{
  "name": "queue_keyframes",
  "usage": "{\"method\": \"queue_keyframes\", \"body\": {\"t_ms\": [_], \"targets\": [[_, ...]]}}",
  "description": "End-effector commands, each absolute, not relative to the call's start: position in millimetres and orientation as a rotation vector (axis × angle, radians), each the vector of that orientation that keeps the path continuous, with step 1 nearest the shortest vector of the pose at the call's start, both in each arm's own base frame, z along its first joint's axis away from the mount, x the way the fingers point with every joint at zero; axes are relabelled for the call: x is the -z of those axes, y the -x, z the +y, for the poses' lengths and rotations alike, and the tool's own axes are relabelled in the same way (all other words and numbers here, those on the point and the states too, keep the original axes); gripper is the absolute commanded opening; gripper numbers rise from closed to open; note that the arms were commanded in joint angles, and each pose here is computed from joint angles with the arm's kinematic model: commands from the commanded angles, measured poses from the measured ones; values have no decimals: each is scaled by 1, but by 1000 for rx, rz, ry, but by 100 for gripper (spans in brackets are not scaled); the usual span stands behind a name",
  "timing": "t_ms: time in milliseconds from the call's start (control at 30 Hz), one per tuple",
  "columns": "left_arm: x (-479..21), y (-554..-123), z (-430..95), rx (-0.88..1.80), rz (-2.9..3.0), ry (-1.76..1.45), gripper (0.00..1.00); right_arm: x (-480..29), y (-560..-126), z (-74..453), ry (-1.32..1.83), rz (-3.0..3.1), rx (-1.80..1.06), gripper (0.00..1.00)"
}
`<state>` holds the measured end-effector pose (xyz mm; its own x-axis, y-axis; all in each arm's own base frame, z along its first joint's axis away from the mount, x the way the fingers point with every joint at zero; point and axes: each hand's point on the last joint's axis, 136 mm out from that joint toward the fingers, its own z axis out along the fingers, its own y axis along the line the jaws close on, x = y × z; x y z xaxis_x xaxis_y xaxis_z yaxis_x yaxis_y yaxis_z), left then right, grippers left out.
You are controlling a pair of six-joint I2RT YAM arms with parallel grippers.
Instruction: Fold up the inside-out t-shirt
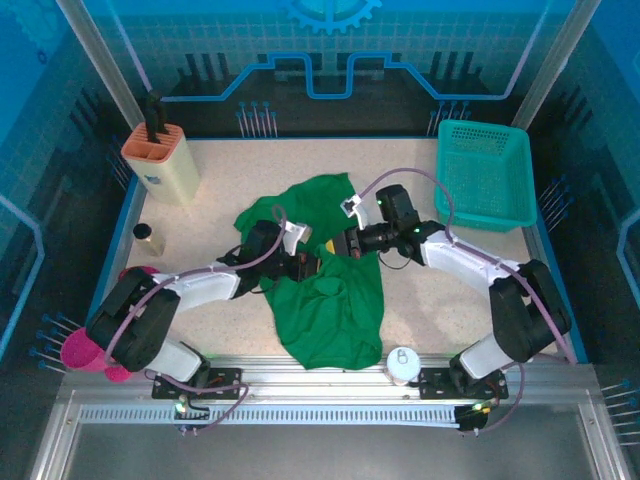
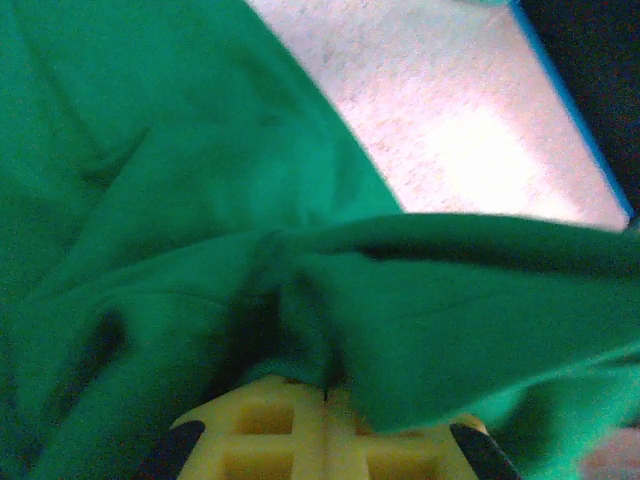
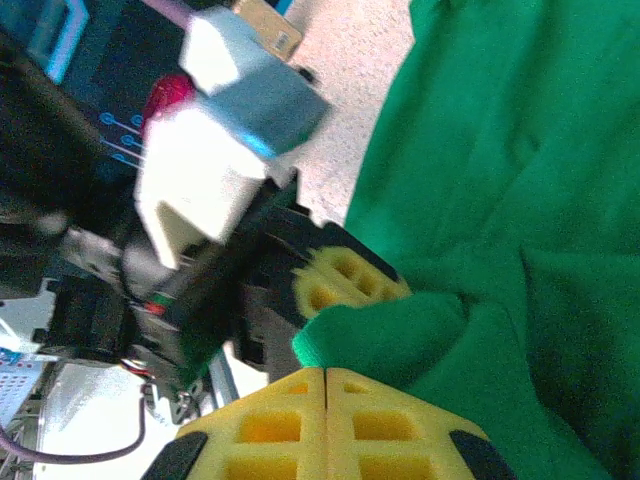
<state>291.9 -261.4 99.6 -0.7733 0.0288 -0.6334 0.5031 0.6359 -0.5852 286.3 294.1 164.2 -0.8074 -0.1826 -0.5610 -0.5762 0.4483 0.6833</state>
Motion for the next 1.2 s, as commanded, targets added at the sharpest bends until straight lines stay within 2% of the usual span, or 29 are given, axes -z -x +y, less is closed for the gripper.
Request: {"method": "queue_keyframes", "body": {"t_ms": [0, 100, 200, 233, 267, 367, 467, 533, 733, 1000, 1033, 1067, 1167], "targets": [[-130, -280, -264, 1136, 2101, -481, 0, -140, -275, 281, 643, 2379, -1226, 0], [-118, -257, -253, 1134, 2152, -457, 0, -112, -238, 273, 741, 2452, -1044, 0], [-99, -240, -236, 1099, 2245, -359, 0, -84, -192, 271, 821, 2499, -992, 0], [-95, -234, -231, 1100, 2267, -332, 1, -76, -184, 267, 795, 2525, -988, 4], [-93, -230, -228, 1110, 2281, -301, 11, -69, -179, 263, 761, 2546, -986, 11], [-100, -221, -227, 1176, 2250, -256, 25, -59, -177, 248, 721, 2569, -919, 27], [-111, -221, -225, 1187, 2257, -218, 40, -69, -183, 240, 774, 2545, -823, 31], [-114, -225, -222, 1155, 2299, -173, 45, -82, -187, 243, 841, 2503, -810, 35], [-109, -232, -229, 1143, 2385, -166, 47, -108, -182, 280, 1062, 2377, -778, 45], [-96, -227, -237, 1230, 2450, -103, 47, -77, -183, 291, 1108, 2333, -465, 51], [-98, -226, -236, 1237, 2435, -111, 48, -72, -184, 291, 1115, 2340, -431, 48], [-100, -225, -236, 1238, 2416, -128, 48, -67, -185, 291, 1126, 2348, -404, 41], [-107, -222, -234, 1208, 2378, -212, 48, -69, -192, 289, 1033, 2392, -463, 4]]}}
